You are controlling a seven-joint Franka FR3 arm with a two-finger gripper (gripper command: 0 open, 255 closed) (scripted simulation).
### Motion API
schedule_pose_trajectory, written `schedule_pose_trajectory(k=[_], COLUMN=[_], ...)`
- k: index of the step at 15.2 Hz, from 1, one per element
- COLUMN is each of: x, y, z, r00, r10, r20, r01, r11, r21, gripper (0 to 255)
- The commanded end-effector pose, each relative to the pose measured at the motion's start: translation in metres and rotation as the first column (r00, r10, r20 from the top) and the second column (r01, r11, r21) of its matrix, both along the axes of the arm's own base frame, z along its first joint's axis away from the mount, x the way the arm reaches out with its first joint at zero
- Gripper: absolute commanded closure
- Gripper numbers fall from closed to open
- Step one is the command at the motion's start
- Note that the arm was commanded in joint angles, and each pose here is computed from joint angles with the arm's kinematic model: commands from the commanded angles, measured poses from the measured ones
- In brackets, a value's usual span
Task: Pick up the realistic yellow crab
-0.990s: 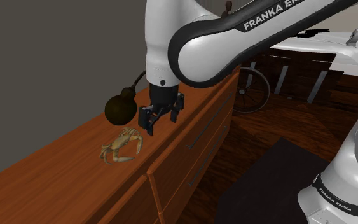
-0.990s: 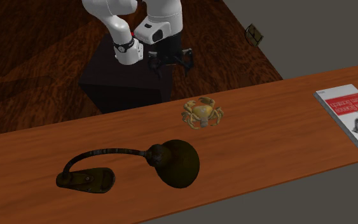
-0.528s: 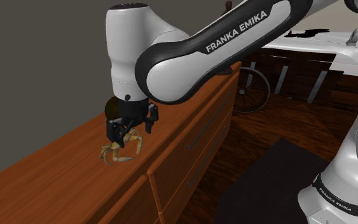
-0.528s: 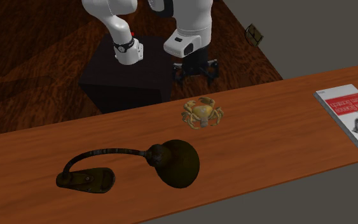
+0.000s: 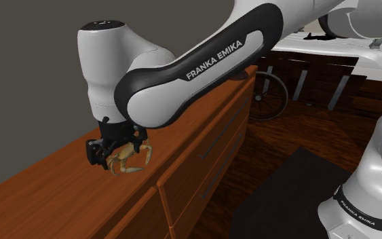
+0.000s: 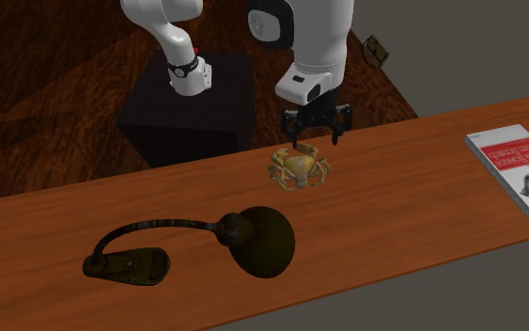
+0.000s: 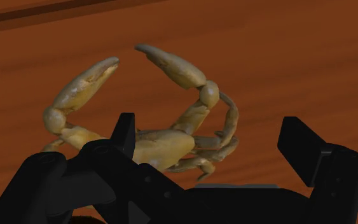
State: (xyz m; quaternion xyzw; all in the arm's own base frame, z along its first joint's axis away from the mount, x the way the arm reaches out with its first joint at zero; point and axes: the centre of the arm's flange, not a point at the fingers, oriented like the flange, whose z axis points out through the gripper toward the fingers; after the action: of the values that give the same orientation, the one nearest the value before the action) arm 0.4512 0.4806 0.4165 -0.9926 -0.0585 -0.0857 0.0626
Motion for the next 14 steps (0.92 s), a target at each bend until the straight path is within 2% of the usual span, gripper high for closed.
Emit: schedule_pose_trajectory(k=[1, 4, 6, 7, 14], x=[0.0, 0.0, 0.0, 0.001, 0.001], y=[0.002, 0.002, 0.002, 0.002, 0.002], z=[-0.009, -0.028, -0.028, -0.028, -0.028], r00=[1.0, 1.0, 1.0, 1.0, 1.0], r10=[0.0, 0.0, 0.0, 0.0, 0.0], r20=[0.001, 0.001, 0.001, 0.001, 0.001], r01=[0.0, 0.0, 0.0, 0.0, 0.0], r11=[1.0, 1.0, 1.0, 1.0, 1.0], r21=[0.001, 0.001, 0.001, 0.001, 0.001], gripper=[0, 0, 0, 255, 255])
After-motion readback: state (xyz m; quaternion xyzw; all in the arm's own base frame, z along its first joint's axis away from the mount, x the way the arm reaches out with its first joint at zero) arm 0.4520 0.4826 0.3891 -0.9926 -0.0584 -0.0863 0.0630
